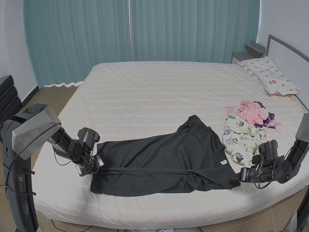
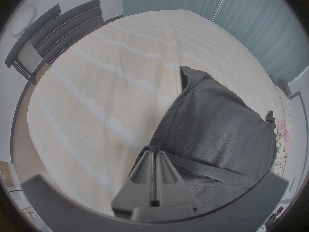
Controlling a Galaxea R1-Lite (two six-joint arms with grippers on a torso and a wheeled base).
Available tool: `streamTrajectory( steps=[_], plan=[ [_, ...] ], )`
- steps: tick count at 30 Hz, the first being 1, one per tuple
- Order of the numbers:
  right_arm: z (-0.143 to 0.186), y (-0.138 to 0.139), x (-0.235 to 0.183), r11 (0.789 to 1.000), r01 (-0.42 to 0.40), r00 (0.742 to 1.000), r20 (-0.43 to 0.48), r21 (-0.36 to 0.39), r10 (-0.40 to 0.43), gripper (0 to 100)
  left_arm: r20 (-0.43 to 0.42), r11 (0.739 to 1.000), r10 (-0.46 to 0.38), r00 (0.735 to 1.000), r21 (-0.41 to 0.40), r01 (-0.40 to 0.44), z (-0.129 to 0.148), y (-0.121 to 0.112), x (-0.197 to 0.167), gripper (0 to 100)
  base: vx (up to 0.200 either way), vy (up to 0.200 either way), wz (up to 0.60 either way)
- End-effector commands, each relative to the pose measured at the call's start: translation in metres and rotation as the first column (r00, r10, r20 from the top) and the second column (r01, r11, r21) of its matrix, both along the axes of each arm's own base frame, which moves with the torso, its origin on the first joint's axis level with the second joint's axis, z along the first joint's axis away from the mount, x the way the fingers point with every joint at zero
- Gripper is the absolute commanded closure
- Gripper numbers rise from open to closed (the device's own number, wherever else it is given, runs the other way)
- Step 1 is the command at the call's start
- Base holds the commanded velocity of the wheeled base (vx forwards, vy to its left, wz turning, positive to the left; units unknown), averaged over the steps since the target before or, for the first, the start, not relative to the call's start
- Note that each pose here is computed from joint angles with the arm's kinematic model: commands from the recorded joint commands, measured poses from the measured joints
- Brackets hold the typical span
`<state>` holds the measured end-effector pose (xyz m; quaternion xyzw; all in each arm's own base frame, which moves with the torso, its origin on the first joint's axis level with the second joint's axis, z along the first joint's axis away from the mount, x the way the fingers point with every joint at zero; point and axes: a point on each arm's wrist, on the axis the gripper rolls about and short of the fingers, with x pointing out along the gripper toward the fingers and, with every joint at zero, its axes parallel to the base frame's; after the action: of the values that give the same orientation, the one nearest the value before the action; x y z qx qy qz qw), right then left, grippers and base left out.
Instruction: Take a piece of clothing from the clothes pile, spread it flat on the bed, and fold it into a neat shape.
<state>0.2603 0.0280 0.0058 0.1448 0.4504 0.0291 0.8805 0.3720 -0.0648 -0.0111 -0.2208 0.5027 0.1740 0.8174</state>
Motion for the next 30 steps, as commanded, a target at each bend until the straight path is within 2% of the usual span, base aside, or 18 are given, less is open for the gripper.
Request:
streamTrajectory(
  steps=[1, 3, 5, 8, 10, 15, 16, 23, 27, 30],
  plan=[
    [-0.006, -0.004, 0.005, 1.0, 0.019, 1.0, -0.005, 0.005, -0.019, 0, 0.0, 1.0, 0.0, 1.0, -0.006, 0.0, 0.001, 0.0, -0.001, 100, 0.0, 0.0, 0.0],
    [-0.005, -0.005, 0.007, 1.0, 0.026, 1.0, 0.006, 0.007, -0.026, 0, -0.003, 1.0, 0.0, 1.0, -0.005, 0.0, 0.0, 0.0, -0.001, 100, 0.0, 0.0, 0.0],
    [-0.002, -0.007, 0.016, 0.998, 0.06, 0.997, 0.049, 0.035, -0.062, 0, 0.0, 1.0, 0.011, 1.0, -0.014, -0.011, 0.001, 0.0, -0.002, 100, 0.0, 0.0, 0.0],
    [-0.005, -0.004, 0.025, 0.992, 0.099, 0.993, 0.055, 0.082, -0.104, 0, -0.002, 0.999, 0.021, 1.0, -0.038, -0.022, 0.001, 0.0, -0.002, 100, 0.0, 0.0, 0.0],
    [-0.013, -0.001, 0.035, 0.984, 0.133, 0.989, 0.05, 0.116, -0.139, 0, -0.013, 0.995, 0.019, 1.0, -0.094, -0.021, 0.002, -0.001, -0.003, 100, 0.0, 0.0, 0.0],
    [-0.029, 0.0, 0.043, 0.979, 0.134, 0.988, 0.054, 0.152, -0.144, 0, -0.022, 0.991, 0.036, 0.999, -0.127, -0.039, 0.0, 0.001, -0.005, 100, 0.0, 0.0, 0.0],
    [-0.03, 0.0, 0.044, 0.978, 0.134, 0.988, 0.057, 0.16, -0.145, 0, -0.023, 0.991, 0.038, 0.999, -0.127, -0.041, 0.0, 0.002, -0.005, 0, 0.0, 0.0, 0.0],
    [-0.032, 0.001, 0.047, 0.965, 0.15, 0.982, 0.083, 0.217, -0.171, 0, 0.012, 0.991, 0.062, 0.998, -0.118, -0.06, 0.011, 0.004, -0.004, 0, 0.0, 0.0, 0.0],
    [-0.033, 0.0, 0.05, 0.95, 0.167, 0.979, 0.067, 0.262, -0.191, 0, 0.055, 0.982, 0.122, 0.991, -0.153, -0.113, 0.029, 0.01, -0.004, 0, 0.0, 0.0, 0.0],
    [-0.033, -0.001, 0.053, 0.939, 0.175, 0.977, 0.068, 0.296, -0.203, 0, 0.042, 0.977, 0.131, 0.991, -0.177, -0.121, 0.029, 0.018, -0.007, 0, 0.0, 0.0, 0.0]
  ],
)
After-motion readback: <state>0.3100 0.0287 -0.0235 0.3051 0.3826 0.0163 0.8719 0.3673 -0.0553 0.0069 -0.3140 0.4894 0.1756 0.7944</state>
